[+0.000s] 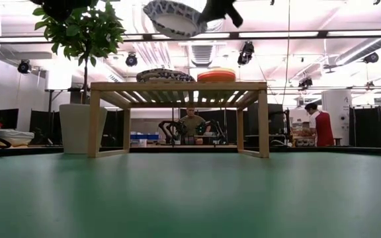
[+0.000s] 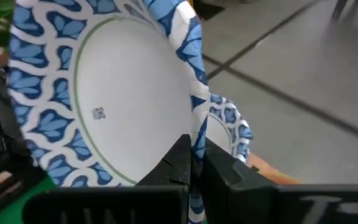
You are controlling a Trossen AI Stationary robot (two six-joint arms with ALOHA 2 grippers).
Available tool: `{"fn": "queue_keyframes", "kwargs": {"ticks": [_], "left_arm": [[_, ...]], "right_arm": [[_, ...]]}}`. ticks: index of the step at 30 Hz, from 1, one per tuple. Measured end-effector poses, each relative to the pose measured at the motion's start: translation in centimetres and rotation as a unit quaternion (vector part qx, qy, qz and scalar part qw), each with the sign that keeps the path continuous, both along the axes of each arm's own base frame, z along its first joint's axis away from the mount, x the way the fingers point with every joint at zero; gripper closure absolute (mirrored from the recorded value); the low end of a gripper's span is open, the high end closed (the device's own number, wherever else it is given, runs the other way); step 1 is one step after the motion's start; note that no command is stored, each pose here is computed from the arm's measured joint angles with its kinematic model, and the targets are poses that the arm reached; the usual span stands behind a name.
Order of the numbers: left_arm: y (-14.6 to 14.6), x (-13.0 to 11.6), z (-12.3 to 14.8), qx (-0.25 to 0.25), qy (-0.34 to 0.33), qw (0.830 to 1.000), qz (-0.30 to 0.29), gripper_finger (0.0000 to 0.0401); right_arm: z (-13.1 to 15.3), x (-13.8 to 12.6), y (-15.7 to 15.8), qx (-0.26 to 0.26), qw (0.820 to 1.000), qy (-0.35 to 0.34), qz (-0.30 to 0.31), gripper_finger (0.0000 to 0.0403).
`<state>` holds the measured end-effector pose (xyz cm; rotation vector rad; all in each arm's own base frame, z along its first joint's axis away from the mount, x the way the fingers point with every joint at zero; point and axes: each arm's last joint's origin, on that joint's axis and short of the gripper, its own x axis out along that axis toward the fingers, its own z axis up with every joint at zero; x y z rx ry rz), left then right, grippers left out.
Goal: Place and stack bowls onto a shelf
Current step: Stack the white patterned bowl on top of the white patterned bowl on the shelf
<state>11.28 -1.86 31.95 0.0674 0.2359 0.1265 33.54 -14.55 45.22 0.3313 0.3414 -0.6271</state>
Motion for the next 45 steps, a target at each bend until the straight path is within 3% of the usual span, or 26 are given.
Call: {"fn": "queue_keyframes", "kwargs": {"ticks": [7,18,28,35,40,45], "left_arm": [[0.1,-0.4,0.0,0.001,0.001,1.0,0.0,0.0322],[0.2,-0.6,0.1,-0.001,-0.005,1.0,0.0,0.0322],[0.2,-0.6,-0.4,0.0,0.002,1.0,0.0,0.0322],[0.2,-0.6,-0.3,-0.001,0.0,1.0,0.0,0.0322],[0.2,-0.6,-0.3,-0.001,0.0,1.0,0.001,0.0322],[0.2,-0.6,-0.4,0.0,0.001,1.0,0.001,0.0322]], "right_arm": [[-1.5,-0.7,-4.2,0.054,0.998,-0.01,-0.026,0.0394],[-5.8,3.5,-7.8,0.057,0.998,0.016,-0.032,0.0391],[-6.8,4.6,-9.0,0.055,0.998,0.031,-0.032,0.0302],[-5.4,3.8,-8.9,0.018,0.999,0.033,-0.024,0.0257],[-4.9,3.6,-8.8,0.003,0.999,0.033,-0.017,0.0269],[-5.7,3.9,-8.9,-0.003,0.999,0.051,-0.01,0.0317]]}}
